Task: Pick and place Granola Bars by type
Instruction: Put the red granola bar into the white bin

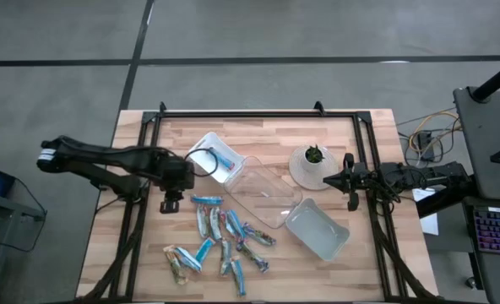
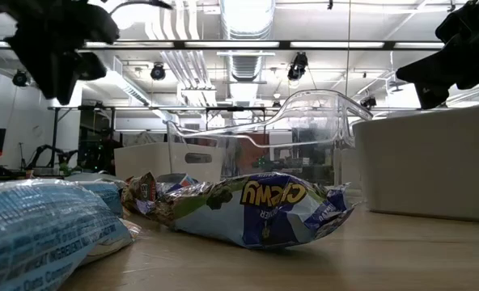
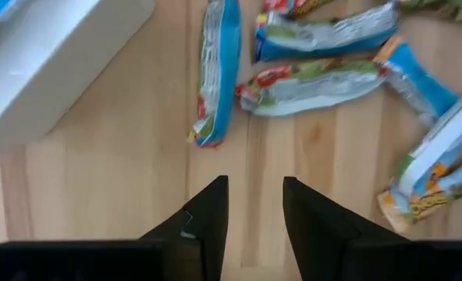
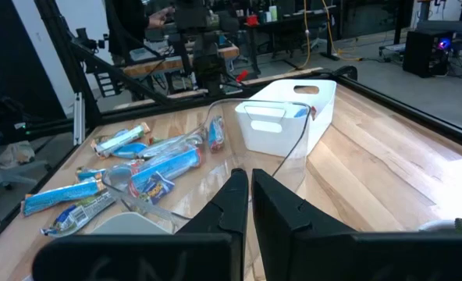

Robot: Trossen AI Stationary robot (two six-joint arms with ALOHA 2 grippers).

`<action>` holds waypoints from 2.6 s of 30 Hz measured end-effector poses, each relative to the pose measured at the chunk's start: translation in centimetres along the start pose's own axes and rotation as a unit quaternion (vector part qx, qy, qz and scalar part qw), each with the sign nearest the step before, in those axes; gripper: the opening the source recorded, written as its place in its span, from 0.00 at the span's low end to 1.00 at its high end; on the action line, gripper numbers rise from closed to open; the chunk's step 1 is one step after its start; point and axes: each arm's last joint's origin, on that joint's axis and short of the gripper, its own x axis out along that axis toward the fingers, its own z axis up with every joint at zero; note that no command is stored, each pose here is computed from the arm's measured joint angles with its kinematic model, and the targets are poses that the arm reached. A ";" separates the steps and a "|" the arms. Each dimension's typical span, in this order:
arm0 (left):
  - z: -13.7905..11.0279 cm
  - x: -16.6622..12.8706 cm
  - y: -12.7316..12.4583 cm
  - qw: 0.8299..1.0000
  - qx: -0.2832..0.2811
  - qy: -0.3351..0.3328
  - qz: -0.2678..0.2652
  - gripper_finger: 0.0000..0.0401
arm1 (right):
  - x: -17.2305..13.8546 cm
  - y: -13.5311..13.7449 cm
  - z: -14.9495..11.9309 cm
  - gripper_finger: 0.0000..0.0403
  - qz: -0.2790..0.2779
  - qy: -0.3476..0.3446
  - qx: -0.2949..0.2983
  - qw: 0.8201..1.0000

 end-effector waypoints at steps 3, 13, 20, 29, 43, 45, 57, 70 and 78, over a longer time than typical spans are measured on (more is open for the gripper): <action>-1.2 0.5 0.2 1.000 -0.005 -0.001 0.010 0.26 | 0.0 0.0 0.0 0.03 0.000 0.000 0.000 1.000; -3.5 2.4 0.6 0.997 -0.036 -0.062 0.001 0.26 | 0.0 0.0 0.0 0.03 0.000 0.000 0.000 1.000; -3.4 2.2 0.8 0.997 -0.037 -0.072 0.002 0.33 | 0.0 0.0 0.0 0.03 0.000 0.000 0.000 1.000; -2.5 2.3 0.7 0.992 -0.087 -0.094 -0.002 0.51 | 0.0 0.0 0.0 0.03 0.000 0.000 0.000 1.000; 0.6 0.2 0.4 0.980 -0.124 -0.154 0.006 0.52 | 0.0 0.0 0.0 0.03 0.000 0.000 0.000 1.000; 0.7 0.2 0.5 0.979 -0.112 -0.167 0.026 0.52 | 0.0 0.0 0.0 0.03 0.000 0.001 0.000 1.000; -0.9 4.3 1.1 0.973 -0.107 -0.198 0.045 0.52 | 0.0 0.0 0.0 0.03 0.000 0.001 0.000 1.000; -1.8 6.7 1.1 0.983 -0.096 -0.155 0.028 0.52 | 0.0 0.0 0.0 0.03 0.000 0.001 0.000 1.000; -2.4 8.0 1.2 0.988 -0.085 -0.129 0.027 0.52 | 0.0 0.0 0.0 0.03 0.000 0.000 0.000 1.000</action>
